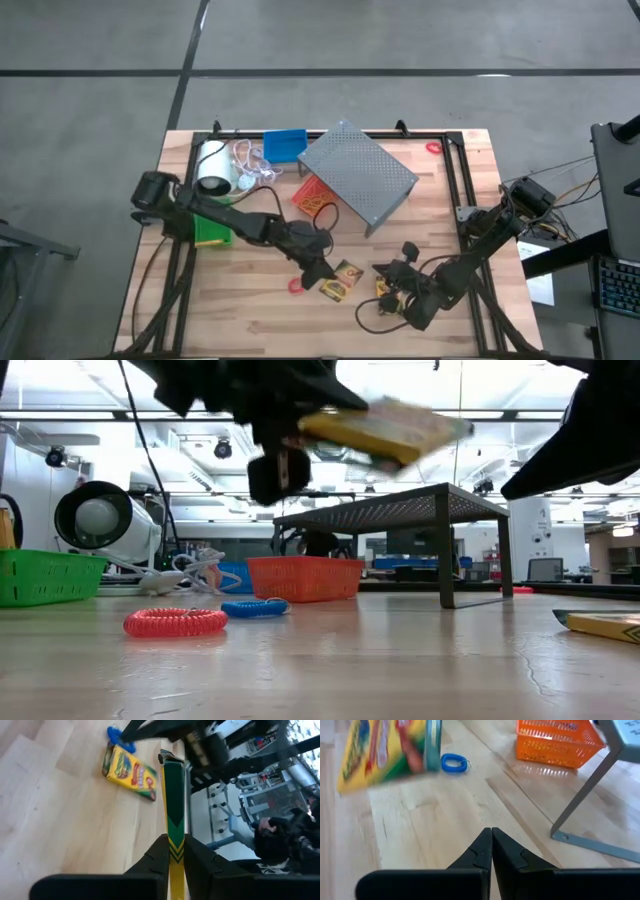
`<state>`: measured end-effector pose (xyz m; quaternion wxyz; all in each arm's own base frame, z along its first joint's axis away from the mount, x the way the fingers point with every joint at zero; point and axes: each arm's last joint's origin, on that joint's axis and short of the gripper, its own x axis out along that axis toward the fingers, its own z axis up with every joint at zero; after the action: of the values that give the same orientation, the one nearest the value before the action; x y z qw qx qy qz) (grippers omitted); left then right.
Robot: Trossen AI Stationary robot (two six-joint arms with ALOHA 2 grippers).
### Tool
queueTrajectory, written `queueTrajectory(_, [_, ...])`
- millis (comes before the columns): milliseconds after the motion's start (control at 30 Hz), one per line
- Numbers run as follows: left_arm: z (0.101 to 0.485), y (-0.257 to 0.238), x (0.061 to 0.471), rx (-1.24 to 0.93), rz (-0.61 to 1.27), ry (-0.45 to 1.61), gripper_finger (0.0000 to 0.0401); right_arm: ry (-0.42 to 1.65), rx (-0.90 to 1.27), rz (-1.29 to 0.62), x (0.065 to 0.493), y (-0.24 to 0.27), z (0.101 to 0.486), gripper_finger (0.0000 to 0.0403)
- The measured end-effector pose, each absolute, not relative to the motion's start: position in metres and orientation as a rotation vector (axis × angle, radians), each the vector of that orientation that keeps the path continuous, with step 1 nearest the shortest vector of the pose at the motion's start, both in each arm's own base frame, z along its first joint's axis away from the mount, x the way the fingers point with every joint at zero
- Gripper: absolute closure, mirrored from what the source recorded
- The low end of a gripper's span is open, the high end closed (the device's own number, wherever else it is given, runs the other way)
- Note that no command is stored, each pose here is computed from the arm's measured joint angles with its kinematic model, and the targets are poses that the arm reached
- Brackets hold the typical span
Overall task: Pick & Place Office Desk Supplies
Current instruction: Put the crayon box into the green bin
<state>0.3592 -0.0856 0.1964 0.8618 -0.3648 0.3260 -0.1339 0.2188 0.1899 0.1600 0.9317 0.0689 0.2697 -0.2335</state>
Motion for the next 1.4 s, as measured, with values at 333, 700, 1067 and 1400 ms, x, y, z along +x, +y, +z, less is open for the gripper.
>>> queueTrajectory(333, [0.255,-0.073,0.322,-0.689,-0.147,0.602,0.0359,0.603,0.113,-0.433,0.210,0.196,0.158,0.0394])
queueTrajectory(700, [0.304,-0.047,0.247,-0.711,0.278,0.565,0.0359,0.608,0.104,-0.430,0.208,0.197,0.157,0.0394])
queueTrajectory(1067, [0.306,-0.033,0.189,-0.861,0.577,0.721,0.0359,0.609,0.101,-0.432,0.207,0.196,0.156,0.0394])
queueTrajectory(1400, [0.317,-0.025,0.154,-0.917,0.870,0.931,0.0359,0.608,0.100,-0.432,0.207,0.196,0.156,0.0394])
